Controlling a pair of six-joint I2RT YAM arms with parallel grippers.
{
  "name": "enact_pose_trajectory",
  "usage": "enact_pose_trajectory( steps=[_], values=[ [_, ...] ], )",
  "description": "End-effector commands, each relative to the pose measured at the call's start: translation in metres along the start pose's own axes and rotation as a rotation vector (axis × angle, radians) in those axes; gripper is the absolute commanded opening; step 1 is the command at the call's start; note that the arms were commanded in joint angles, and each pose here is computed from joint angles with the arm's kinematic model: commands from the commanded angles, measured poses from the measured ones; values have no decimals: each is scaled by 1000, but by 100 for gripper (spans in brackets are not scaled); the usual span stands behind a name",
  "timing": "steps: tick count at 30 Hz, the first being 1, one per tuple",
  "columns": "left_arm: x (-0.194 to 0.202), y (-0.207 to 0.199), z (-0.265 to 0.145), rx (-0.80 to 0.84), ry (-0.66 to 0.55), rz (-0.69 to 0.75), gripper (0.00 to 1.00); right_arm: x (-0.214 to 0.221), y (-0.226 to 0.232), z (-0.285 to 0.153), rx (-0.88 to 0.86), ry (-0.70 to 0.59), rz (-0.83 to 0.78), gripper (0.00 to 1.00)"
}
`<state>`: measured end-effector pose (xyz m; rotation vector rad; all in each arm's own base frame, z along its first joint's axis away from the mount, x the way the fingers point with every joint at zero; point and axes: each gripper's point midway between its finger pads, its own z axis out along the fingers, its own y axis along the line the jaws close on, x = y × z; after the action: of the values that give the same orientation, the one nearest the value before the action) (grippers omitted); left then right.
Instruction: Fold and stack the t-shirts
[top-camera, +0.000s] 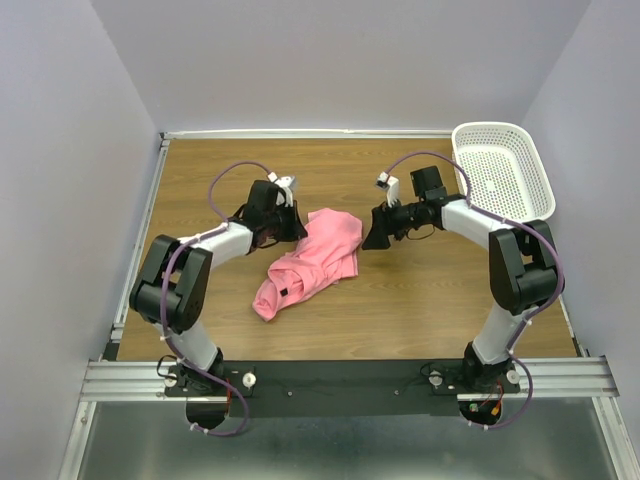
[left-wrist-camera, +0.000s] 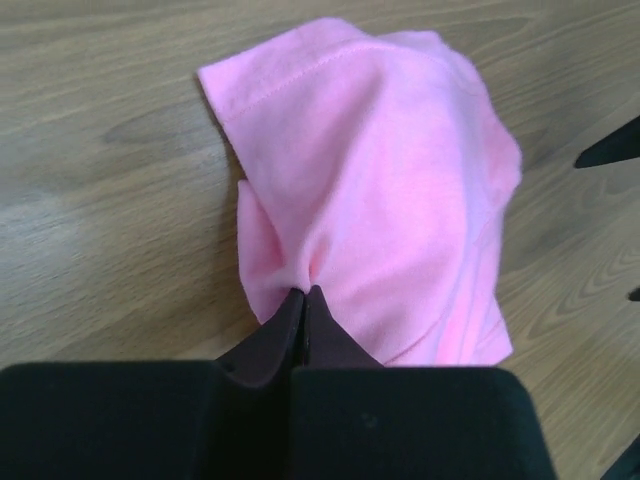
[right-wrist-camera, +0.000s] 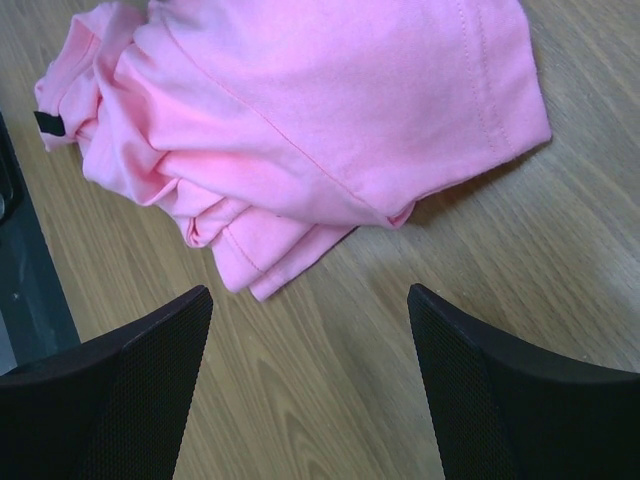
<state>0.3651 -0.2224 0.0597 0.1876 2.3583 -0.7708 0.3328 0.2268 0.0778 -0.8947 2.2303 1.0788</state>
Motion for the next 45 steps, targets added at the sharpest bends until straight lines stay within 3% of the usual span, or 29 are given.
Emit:
enact_pose_trajectory(
  steps=[1, 5, 14, 20, 21, 27, 39, 45],
  values=[
    [-73, -36, -47, 27, -222, 98, 0, -2, 4, -8, -13, -13, -19, 86],
    [-121, -68, -106, 38, -391, 169, 0, -5, 5, -11, -7, -21, -33, 86],
    [-147, -109, -173, 101, -490, 271, 0, -14, 23, -16, -84, -58, -105, 86],
    [-143, -99, -194, 11, -486, 260, 0, -32, -2, -3, -49, -55, -128, 86],
    [-141, -91, -195, -24, -490, 244, 0, -51, -10, -3, -19, -74, -140, 86],
    [-122, -72, -210, -112, -500, 190, 0, -81, -59, 41, 78, -47, -79, 85],
    [-112, -69, -229, -119, -531, 189, 0, -35, -66, 90, 132, 87, -6, 83],
    [-118, -76, -237, -102, -552, 197, 0, -26, -78, 99, 174, 107, 61, 75]
  ],
)
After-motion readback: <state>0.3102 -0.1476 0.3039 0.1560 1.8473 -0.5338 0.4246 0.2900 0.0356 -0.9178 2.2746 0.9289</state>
